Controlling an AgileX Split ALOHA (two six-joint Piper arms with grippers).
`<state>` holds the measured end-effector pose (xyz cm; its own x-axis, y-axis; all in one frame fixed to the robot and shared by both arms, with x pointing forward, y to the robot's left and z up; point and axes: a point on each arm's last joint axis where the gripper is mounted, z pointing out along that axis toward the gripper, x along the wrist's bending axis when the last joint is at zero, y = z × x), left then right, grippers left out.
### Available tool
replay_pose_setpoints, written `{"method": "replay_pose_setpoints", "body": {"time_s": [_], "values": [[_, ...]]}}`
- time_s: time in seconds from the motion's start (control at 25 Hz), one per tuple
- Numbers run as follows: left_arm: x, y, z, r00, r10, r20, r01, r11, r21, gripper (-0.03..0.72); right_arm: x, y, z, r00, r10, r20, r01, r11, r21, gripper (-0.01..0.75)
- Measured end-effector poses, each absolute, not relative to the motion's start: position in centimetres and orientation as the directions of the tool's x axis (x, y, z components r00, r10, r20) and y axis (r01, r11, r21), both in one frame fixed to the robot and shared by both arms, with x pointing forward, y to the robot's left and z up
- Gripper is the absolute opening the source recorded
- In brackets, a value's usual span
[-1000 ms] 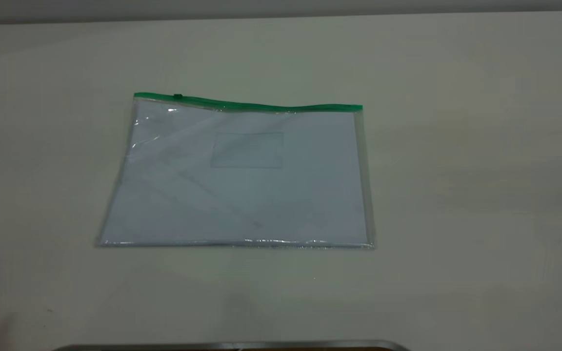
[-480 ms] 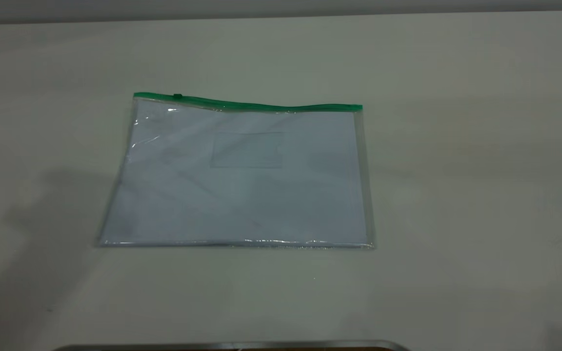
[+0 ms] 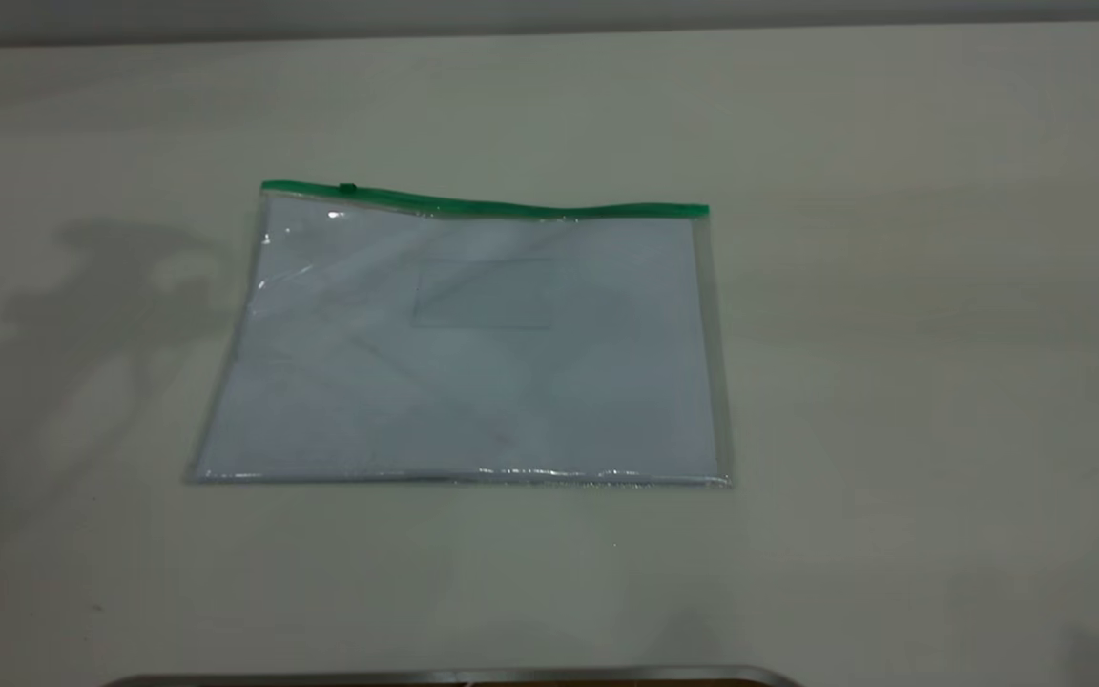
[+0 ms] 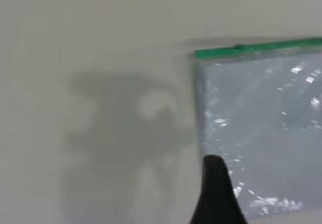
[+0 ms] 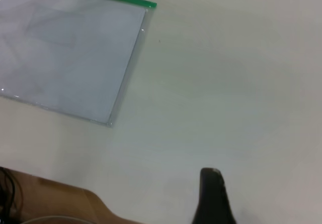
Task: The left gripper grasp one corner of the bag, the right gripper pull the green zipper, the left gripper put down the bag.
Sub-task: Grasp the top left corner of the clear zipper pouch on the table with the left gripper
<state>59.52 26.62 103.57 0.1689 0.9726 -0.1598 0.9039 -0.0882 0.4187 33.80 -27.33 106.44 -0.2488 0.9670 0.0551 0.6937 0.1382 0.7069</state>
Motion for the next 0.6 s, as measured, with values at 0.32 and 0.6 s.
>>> {"method": "replay_pose_setpoints", "body": {"time_s": [0.32, 0.6], "values": [[62.4, 28.9, 97.7, 0.383, 0.848, -0.365, 0.891, -0.235, 0.389, 0.58, 33.8, -27.3, 106.4, -0.249, 0.967, 0.055, 0.693, 0.138, 0.708, 0.584], [63.6, 29.2, 90.8, 0.443, 0.811, -0.382, 0.886, -0.329, 0.328, 0.58, 33.9, -27.3, 106.6, -0.247, 0.967, 0.053, 0.682, 0.134, 0.719, 0.584]]}}
